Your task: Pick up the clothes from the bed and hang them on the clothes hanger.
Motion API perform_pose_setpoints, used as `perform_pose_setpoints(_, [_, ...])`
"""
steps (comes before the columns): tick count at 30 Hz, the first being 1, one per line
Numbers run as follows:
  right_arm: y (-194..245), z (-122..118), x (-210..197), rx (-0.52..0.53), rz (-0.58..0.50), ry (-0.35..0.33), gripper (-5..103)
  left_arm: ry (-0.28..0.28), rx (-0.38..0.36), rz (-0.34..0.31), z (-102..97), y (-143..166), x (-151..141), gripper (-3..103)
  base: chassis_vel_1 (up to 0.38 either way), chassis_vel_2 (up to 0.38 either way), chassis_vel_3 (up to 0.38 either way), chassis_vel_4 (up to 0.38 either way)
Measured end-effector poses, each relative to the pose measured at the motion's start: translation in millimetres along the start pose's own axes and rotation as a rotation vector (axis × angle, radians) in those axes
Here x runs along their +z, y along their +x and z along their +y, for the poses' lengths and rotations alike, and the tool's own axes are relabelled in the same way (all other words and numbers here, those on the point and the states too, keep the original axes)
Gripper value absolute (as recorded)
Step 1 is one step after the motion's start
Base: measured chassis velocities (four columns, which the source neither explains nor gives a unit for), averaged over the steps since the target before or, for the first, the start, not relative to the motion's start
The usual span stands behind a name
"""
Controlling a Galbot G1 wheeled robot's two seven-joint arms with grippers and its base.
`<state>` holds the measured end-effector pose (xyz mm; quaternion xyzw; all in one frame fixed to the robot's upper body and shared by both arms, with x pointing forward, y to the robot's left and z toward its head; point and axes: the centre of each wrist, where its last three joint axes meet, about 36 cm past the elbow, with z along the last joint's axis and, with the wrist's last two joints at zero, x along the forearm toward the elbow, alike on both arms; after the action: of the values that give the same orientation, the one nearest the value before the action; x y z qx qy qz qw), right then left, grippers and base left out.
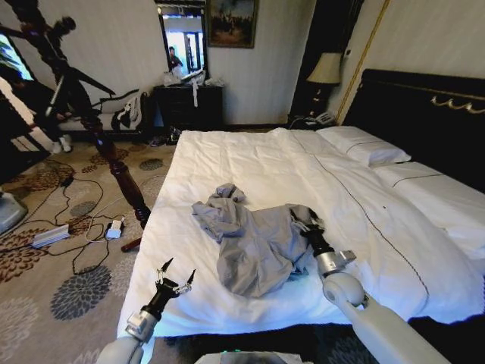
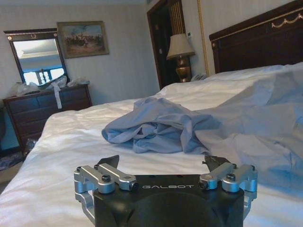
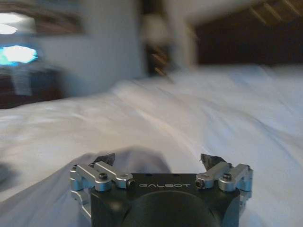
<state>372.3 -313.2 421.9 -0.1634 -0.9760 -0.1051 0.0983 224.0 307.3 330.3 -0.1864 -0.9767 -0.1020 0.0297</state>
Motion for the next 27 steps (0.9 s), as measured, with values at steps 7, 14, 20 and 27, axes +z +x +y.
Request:
perform_pose_setpoints(7, [51.7,0.5,-51.7,-0.151,-0.02,-0.29,100,-0.011,-0.015,0.005,2.6,9.4,0.1,100,0.0,0.0,0.0,0.0])
perform_pose_setpoints(14, [82.9,-28.1,-30.4,-0.315,-0.086,-0.065,100,-0.003,-0.02,0.001,-0.3,5.8,2.3,100,0.0,0.0,0.0,0.0])
perform_pose_setpoints(20, [65.8,-127.0,26.0,-0.773,-0.216,0.591,100,-0.007,-0.018,0.0,0.6,4.1,3.1,100,0.0,0.0,0.0,0.0])
perform_pose_setpoints(27, [51.7,-156.8,29.4,-1.012,-0.115,0.701,100,-0.012,-0.016,-0.002,2.9,3.7,2.0,100,0.0,0.0,0.0,0.0])
